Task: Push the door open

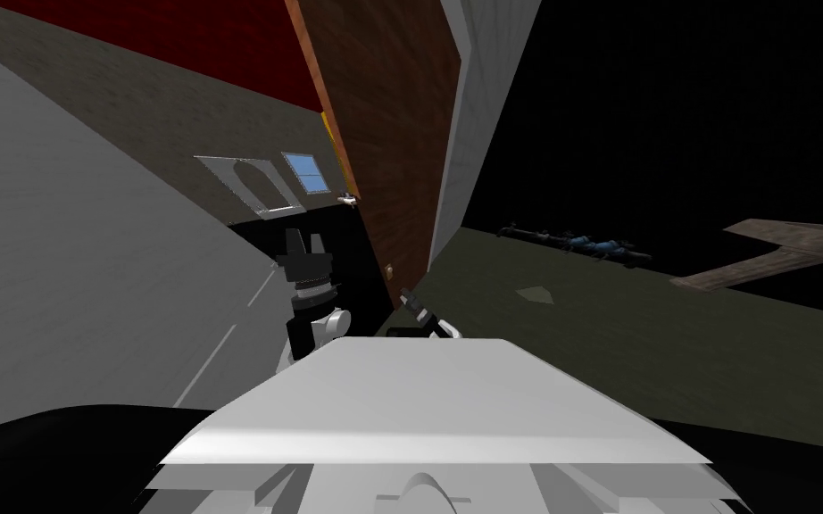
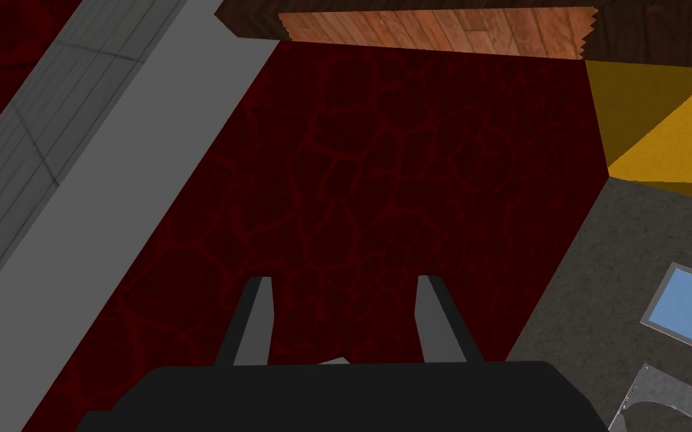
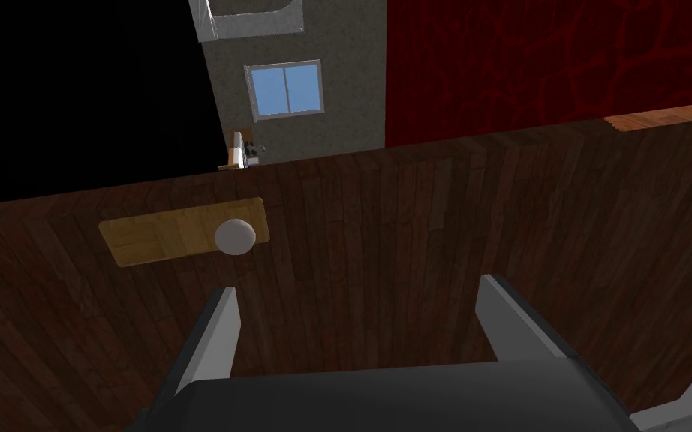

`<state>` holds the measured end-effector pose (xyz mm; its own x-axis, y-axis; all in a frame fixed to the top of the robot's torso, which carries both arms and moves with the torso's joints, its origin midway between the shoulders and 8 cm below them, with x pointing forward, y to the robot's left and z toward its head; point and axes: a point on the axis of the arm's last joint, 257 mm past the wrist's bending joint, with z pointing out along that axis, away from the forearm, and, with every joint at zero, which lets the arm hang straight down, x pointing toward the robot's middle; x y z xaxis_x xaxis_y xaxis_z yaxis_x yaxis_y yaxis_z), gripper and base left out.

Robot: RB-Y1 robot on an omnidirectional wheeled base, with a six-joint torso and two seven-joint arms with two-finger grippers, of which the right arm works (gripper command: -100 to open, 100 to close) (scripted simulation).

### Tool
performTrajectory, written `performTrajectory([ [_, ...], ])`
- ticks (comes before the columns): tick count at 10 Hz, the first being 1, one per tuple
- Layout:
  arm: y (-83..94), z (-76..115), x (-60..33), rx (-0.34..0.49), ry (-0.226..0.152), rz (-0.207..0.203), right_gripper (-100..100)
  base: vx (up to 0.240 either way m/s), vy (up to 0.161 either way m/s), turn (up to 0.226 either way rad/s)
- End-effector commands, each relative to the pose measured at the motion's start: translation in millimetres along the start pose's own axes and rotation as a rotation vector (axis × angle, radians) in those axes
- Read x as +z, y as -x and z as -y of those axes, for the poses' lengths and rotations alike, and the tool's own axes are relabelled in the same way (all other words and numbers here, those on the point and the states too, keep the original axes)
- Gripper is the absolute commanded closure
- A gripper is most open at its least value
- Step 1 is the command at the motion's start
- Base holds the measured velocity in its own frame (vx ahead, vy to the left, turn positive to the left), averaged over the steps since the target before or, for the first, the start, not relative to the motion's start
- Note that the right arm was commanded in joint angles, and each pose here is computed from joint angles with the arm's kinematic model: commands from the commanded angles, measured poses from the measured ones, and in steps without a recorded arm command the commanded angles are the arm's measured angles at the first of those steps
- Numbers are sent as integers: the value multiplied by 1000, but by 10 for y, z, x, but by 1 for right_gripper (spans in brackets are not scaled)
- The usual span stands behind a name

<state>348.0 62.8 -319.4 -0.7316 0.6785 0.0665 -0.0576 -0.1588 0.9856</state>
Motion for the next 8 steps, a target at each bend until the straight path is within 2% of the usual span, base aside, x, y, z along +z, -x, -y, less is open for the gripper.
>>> performTrajectory([
  [1, -55, 99, -30, -6, -21, -19, -100, 135, 1, -6],
  [5, -145, 306, -109, -20, -67, -60, -100, 128, -12, -2],
  [8, -215, 501, -200, -36, -112, -99, -100, 159, -4, -3],
])
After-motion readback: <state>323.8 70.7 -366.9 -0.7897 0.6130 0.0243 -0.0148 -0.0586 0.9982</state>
